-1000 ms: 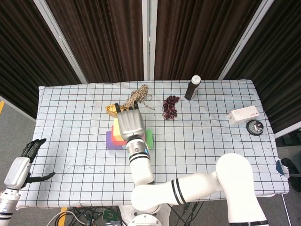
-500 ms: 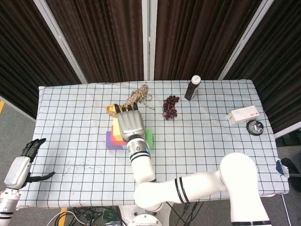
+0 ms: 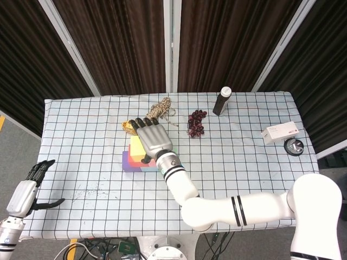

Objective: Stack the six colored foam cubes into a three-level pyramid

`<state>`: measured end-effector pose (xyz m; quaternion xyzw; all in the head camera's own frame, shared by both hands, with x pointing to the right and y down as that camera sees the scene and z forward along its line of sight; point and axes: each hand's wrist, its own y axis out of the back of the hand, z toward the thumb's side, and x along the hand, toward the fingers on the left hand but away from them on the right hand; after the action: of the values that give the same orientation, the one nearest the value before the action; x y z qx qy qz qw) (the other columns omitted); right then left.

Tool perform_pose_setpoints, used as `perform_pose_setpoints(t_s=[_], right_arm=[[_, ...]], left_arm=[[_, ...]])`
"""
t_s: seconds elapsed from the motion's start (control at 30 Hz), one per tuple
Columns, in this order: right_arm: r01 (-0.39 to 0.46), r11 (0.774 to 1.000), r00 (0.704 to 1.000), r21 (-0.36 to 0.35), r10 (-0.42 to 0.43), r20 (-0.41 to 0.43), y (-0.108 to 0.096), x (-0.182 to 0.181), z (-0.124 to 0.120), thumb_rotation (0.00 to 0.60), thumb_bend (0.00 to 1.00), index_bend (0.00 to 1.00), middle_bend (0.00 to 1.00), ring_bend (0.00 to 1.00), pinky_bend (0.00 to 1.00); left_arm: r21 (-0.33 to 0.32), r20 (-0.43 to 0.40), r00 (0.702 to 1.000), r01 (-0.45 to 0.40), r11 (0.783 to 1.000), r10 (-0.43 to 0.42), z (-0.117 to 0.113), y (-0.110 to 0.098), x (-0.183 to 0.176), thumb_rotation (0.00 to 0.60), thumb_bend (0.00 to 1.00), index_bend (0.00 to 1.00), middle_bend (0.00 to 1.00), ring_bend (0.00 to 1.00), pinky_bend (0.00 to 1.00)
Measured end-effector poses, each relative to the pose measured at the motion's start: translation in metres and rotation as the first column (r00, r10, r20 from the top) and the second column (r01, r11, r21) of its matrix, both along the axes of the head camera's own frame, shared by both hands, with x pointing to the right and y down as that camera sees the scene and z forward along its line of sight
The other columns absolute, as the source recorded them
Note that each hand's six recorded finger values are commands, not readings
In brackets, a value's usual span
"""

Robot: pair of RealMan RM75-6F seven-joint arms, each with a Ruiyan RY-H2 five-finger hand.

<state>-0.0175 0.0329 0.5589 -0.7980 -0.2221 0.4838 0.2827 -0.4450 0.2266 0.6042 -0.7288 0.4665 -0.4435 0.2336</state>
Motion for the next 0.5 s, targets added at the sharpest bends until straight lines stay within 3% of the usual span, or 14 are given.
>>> perform_pose_setpoints(t_s=[0.5], right_arm=[[0.004, 1.0, 0.999, 0.011, -0.005, 0.047, 0.0, 0.012, 0.02, 0.6, 0.05, 0.0, 0.22, 0.0, 0.0]], left_arm=[[-0.01, 0.001, 1.0, 0.0, 1.0, 0.0, 0.002, 0.001, 0.001, 0.6, 0.0, 0.03, 0.08, 0.0, 0.0]])
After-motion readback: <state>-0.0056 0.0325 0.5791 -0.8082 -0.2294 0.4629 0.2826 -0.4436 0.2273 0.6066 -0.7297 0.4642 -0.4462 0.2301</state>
